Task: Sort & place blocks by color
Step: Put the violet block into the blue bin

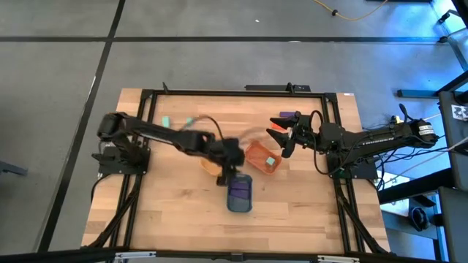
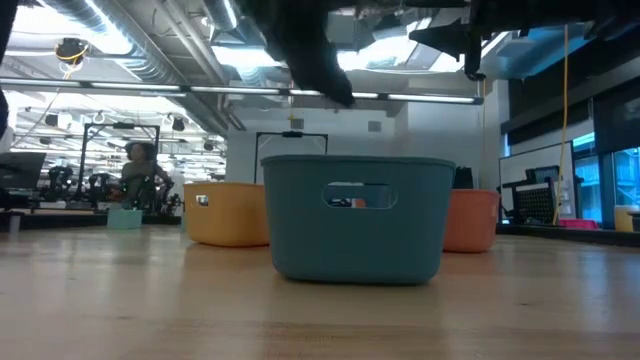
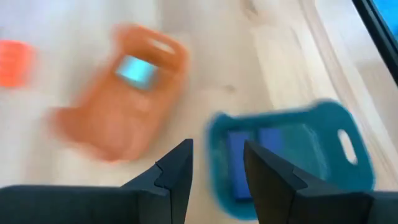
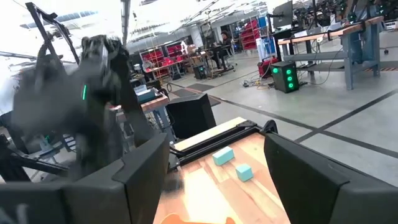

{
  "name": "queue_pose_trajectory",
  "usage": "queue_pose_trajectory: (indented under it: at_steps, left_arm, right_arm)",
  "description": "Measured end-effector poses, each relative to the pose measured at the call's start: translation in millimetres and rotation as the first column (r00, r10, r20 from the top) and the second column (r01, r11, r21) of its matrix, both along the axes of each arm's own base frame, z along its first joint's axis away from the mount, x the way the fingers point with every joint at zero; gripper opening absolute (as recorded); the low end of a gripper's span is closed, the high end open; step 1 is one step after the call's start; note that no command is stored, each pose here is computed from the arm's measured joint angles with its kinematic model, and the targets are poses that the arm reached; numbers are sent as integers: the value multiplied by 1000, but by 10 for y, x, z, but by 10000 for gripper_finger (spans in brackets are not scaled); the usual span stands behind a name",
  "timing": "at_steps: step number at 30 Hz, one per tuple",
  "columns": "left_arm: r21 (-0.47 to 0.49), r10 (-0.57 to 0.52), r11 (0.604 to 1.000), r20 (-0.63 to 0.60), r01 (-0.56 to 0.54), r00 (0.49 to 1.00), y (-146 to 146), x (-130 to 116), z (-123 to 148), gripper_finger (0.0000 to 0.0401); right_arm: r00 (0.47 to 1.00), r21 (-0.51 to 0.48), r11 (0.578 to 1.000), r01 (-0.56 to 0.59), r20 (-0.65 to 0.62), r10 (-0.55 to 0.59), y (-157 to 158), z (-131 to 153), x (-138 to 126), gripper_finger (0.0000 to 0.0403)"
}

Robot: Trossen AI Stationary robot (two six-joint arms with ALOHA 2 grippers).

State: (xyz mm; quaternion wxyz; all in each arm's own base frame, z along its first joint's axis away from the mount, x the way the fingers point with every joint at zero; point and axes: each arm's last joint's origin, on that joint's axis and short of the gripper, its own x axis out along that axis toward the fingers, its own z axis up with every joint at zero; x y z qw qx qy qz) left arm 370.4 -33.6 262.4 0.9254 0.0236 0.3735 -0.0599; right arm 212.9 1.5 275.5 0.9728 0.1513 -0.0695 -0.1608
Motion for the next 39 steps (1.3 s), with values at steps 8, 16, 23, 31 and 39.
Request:
queue_pose_trajectory:
  at_steps: [8,16,23,31,39]
  left_arm:
    - [-31,218,975,306,-219,927,464,-551,820,133]
    - [-289,366,929,630,-230,685,545,-1213,692,133]
    - [-464,421,879,649,-108,633,492,-1621,278,133]
    - [-451,406,889,689,-83,601,470,-1725,235,133]
    - [-430,392,899,696,-88,602,470,-1724,233,133]
  right_arm:
    - [1000,0,1000,-1,6,1,0,6,-1,265]
    - [1000,-2,1000,-24,7,24,6,7,1,265]
    - [996,-17,996,-88,13,88,25,16,5,265]
    - [988,-23,987,-157,11,157,44,15,10,265]
    - [987,-15,987,-158,14,158,44,15,10,265]
